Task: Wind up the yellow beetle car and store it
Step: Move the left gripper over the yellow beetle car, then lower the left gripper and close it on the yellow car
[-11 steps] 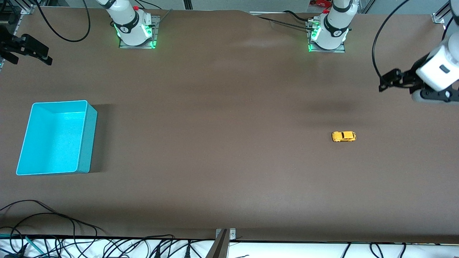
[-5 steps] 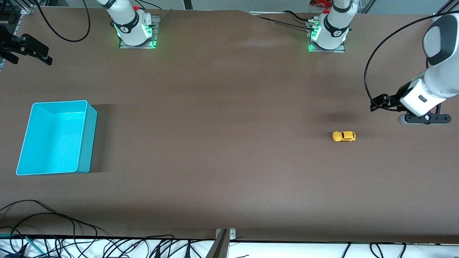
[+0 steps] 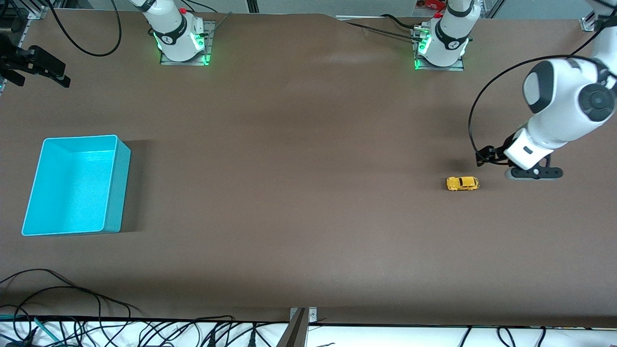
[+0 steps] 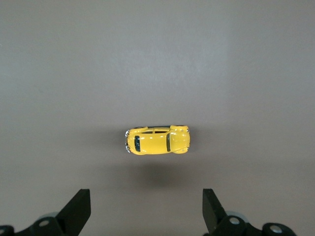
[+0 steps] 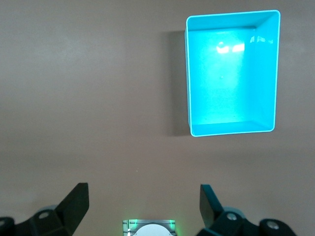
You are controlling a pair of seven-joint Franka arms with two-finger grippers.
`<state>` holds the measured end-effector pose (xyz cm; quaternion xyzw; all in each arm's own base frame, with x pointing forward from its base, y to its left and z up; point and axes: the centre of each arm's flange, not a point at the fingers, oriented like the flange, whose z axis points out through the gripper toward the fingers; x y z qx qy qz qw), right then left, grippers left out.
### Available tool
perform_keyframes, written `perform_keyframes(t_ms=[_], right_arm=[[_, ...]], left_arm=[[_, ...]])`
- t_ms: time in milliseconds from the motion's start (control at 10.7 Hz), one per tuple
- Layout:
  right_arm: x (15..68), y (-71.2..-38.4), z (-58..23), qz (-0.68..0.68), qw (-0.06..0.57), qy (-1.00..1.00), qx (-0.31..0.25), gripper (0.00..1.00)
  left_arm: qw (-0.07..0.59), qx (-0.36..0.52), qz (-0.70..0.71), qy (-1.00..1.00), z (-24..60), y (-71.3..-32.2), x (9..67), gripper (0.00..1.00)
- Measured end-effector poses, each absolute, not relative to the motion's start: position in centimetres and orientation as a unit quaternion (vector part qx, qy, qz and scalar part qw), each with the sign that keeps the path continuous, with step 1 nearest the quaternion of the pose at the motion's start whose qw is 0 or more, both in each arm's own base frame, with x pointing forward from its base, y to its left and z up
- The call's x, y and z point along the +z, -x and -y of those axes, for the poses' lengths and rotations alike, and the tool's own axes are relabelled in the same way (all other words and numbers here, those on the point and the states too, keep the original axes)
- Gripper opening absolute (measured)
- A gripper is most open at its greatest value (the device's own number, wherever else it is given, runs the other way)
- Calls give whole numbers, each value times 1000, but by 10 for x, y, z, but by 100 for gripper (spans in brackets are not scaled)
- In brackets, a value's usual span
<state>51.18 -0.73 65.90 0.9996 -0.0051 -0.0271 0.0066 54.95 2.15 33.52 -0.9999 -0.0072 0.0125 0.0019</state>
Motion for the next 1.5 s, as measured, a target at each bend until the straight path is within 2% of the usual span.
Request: perform_keyframes(t_ms=[281, 562, 1219, 1500], right_arm=[[659, -512, 7, 5, 7, -1000, -27, 100], [659, -512, 7, 5, 7, -1000, -27, 100], [659, -512, 7, 5, 7, -1000, -27, 100], [659, -512, 7, 5, 7, -1000, -27, 100]], left_arm=[[3, 25, -14, 1000, -21, -546, 296, 99], [0, 29, -136, 990, -22, -548, 269, 99], [-20, 39, -569, 821, -21, -546, 243, 100], [-1, 13, -714, 700, -21, -554, 226, 100]])
